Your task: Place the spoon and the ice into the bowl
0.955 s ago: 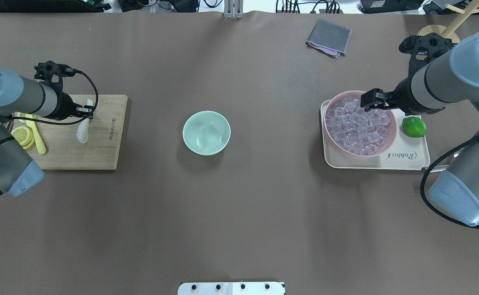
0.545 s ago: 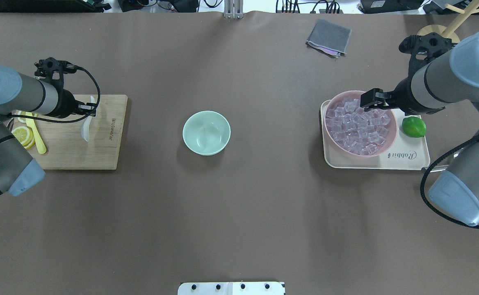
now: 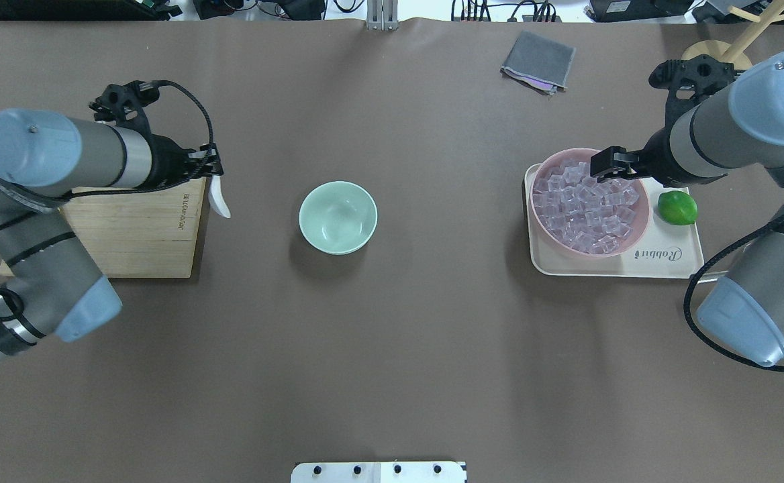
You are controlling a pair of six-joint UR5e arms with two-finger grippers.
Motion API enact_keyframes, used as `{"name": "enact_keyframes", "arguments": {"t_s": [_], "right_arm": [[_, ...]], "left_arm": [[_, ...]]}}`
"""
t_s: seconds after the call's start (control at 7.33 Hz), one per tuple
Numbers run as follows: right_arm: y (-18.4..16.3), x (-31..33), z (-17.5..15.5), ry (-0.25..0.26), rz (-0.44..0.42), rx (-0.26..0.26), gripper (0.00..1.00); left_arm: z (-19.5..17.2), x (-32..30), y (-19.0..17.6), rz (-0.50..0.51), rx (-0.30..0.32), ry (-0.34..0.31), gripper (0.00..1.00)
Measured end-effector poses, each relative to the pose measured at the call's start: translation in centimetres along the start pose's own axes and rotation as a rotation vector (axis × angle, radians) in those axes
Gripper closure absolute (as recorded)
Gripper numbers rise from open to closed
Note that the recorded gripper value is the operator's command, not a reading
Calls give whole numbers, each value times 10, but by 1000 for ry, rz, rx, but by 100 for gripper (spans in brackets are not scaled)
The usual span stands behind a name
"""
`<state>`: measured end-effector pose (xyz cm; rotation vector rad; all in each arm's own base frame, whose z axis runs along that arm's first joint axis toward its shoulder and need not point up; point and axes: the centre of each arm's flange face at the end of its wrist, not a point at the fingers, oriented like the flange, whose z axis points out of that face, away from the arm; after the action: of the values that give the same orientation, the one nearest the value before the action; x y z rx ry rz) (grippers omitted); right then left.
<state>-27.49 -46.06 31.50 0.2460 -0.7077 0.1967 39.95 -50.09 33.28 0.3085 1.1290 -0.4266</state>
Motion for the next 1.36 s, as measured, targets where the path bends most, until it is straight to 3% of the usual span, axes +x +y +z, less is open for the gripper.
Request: {"name": "enact_keyframes", "arguments": {"t_s": [0.41, 0.55, 0.68, 0.82, 0.95, 1.09, 1.36], "right_arm": [[-11, -1, 28, -80, -39, 47, 0], [-12, 0, 34, -88, -43, 52, 0], [-12, 2, 39, -87, -43, 51, 0], [-13, 4, 44, -81, -41, 48, 0], [-13, 6, 49, -74, -38, 44, 0], [-13, 6, 51, -70, -35, 42, 0], [-12, 6, 53, -67, -31, 42, 2]], "left_arm": [[21, 86, 63, -114, 86, 11, 100], [26, 101, 80, -119, 108, 4, 96], [30, 108, 94, -114, 121, -1, 68], [33, 110, 106, -108, 120, -4, 34], [36, 111, 114, -102, 115, -6, 12], [37, 110, 119, -95, 111, -9, 2], [30, 111, 121, -43, 102, -6, 2]]}}
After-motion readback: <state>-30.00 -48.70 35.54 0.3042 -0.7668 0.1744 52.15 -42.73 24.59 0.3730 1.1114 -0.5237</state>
